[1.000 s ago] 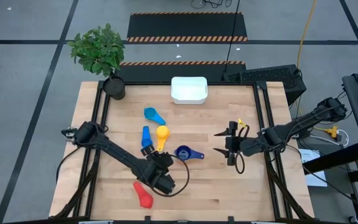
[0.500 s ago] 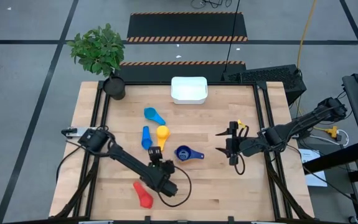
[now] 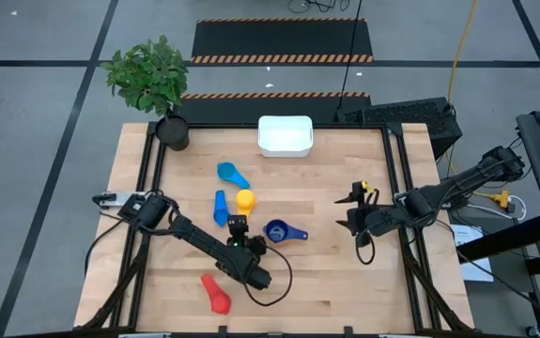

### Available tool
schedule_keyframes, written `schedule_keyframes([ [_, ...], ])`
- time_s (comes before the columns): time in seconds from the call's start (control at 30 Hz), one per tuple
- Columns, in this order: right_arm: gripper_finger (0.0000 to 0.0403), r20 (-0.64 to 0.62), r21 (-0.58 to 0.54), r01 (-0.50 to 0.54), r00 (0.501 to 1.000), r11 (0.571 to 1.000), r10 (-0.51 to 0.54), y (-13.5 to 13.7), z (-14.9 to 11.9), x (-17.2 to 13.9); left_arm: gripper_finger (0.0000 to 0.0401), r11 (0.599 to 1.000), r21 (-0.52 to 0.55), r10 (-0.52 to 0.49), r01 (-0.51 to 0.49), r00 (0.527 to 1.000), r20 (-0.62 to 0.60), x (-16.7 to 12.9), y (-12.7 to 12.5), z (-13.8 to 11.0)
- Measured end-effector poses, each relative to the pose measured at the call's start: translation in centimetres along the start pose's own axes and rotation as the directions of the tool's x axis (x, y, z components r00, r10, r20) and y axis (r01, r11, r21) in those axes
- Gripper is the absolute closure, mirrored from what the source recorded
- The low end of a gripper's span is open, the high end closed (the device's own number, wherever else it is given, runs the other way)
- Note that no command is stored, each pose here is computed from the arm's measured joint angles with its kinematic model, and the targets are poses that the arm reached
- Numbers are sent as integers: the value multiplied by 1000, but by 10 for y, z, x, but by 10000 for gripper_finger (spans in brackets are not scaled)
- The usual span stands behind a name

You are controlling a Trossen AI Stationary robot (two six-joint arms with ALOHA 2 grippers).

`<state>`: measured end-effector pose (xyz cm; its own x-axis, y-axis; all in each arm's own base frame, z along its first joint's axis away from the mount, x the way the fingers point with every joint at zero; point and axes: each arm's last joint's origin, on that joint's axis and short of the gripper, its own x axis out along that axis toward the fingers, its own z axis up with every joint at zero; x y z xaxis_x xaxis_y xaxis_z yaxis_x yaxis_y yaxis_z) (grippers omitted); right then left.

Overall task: Nest measuring cups in basket
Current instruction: Stack the yellow measuring cup on top of the dark blue measuring cup

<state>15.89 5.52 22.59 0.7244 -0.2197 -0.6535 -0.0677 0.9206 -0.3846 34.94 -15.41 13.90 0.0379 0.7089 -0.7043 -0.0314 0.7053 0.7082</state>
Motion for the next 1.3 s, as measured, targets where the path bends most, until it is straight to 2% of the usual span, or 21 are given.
schedule_keyframes([
  [0.17,138,32,43,-10,999,999,9,-5,-3,-11,219,1000,-3,-13,13,1000,-2,13,-3,-1],
  [0.27,138,66,66,-53,997,996,49,-8,-3,-17,219,999,-1,-37,37,999,-12,21,-8,-5],
  [0.43,138,98,86,-137,987,987,128,-10,-6,-25,219,1000,1,-21,21,1000,-20,27,-12,-11],
  [0.6,138,76,84,-162,985,983,156,-13,-14,-32,219,1000,9,0,0,1000,-19,30,-12,-14],
  [0.73,138,56,99,-170,985,980,165,-16,-21,-37,219,1000,1,4,-4,1000,-29,34,-10,-17],
  [1.03,138,143,135,-171,978,976,151,-23,-24,-50,219,990,-127,-60,65,997,37,43,6,-28],
  [1.2,138,170,142,-172,974,975,147,-25,-25,-54,220,991,-108,-70,76,996,62,47,8,-29],
  [1.3,138,174,142,-172,974,975,147,-26,-25,-55,237,994,-84,-69,76,994,80,51,7,-29],
])
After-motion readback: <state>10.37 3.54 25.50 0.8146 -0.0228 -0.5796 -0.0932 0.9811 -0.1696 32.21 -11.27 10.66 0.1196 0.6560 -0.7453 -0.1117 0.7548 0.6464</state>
